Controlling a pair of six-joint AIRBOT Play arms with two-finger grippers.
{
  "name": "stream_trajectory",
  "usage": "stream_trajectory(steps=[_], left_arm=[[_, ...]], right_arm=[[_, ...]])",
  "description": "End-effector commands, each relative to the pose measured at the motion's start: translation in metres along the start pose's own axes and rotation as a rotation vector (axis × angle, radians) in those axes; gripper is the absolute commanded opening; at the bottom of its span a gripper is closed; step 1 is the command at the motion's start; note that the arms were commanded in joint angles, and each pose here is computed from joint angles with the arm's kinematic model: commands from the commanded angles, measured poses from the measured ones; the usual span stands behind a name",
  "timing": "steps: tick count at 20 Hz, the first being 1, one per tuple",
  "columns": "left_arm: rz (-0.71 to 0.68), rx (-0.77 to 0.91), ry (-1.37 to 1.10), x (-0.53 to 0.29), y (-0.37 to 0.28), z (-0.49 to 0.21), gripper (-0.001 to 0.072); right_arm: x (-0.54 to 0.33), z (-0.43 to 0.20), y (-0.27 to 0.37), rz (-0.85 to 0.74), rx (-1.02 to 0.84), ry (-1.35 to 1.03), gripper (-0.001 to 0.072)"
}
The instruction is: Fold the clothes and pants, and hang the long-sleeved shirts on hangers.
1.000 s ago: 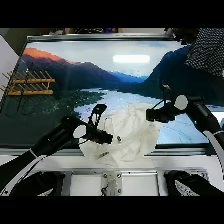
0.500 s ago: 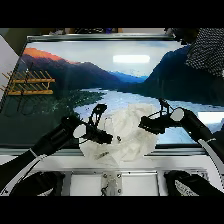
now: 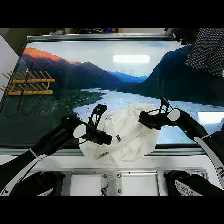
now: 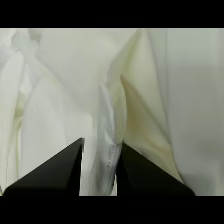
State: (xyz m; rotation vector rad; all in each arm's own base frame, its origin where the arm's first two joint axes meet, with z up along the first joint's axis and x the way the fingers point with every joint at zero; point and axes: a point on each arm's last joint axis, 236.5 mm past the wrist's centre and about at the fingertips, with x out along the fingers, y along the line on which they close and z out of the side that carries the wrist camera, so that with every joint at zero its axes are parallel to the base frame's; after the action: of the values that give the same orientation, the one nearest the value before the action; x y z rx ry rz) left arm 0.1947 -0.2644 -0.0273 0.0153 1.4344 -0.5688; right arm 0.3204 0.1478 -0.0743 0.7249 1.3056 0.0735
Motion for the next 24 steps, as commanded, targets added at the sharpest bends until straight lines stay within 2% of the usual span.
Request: stream_trajectory(steps=[1, 2, 4, 6, 9, 12, 16, 20, 24], left_arm=[[0.002, 0.001, 0.003, 0.0, 0.001, 0.0, 0.0007], [0.002, 0.0, -0.009, -0.004, 0.002, 0.002, 0.0007], [-0.016, -0.014, -0.072, -0.027, 0.003, 0.013, 0.0007], [-0.047, -0.017, -0.181, -0.075, -0.002, 0.034, 0.0007], [-0.12, 0.033, -0.374, -0.156, -0.029, 0.056, 0.0006], [-0.148, 0.065, -0.377, -0.184, -0.046, 0.035, 0.0006], [-0.145, -0.028, -0.239, -0.143, -0.041, -0.011, 0.0006], [-0.118, -0.09, -0.15, -0.1, -0.024, -0.035, 0.0006], [-0.086, -0.106, -0.093, -0.078, -0.017, -0.037, 0.0007]], right_arm=[[0.0, 0.012, 0.001, 0.006, -0.019, -0.049, 0.0092], [-0.002, 0.012, -0.001, -0.011, -0.063, -0.047, 0.0014], [-0.022, 0.018, 0.008, -0.049, -0.252, -0.026, 0.0013], [-0.072, 0.027, 0.045, -0.055, -0.448, -0.008, 0.0013], [-0.166, 0.02, 0.097, -0.055, -0.587, 0.036, 0.0013], [-0.224, 0.007, 0.107, -0.18, -0.636, 0.018, 0.0012], [-0.236, -0.031, 0.081, -0.417, -0.617, 0.05, 0.0013], [-0.206, -0.066, 0.078, -0.472, -0.638, 0.13, 0.0013], [-0.184, -0.07, 0.071, -0.515, -0.646, 0.188, 0.0014]])
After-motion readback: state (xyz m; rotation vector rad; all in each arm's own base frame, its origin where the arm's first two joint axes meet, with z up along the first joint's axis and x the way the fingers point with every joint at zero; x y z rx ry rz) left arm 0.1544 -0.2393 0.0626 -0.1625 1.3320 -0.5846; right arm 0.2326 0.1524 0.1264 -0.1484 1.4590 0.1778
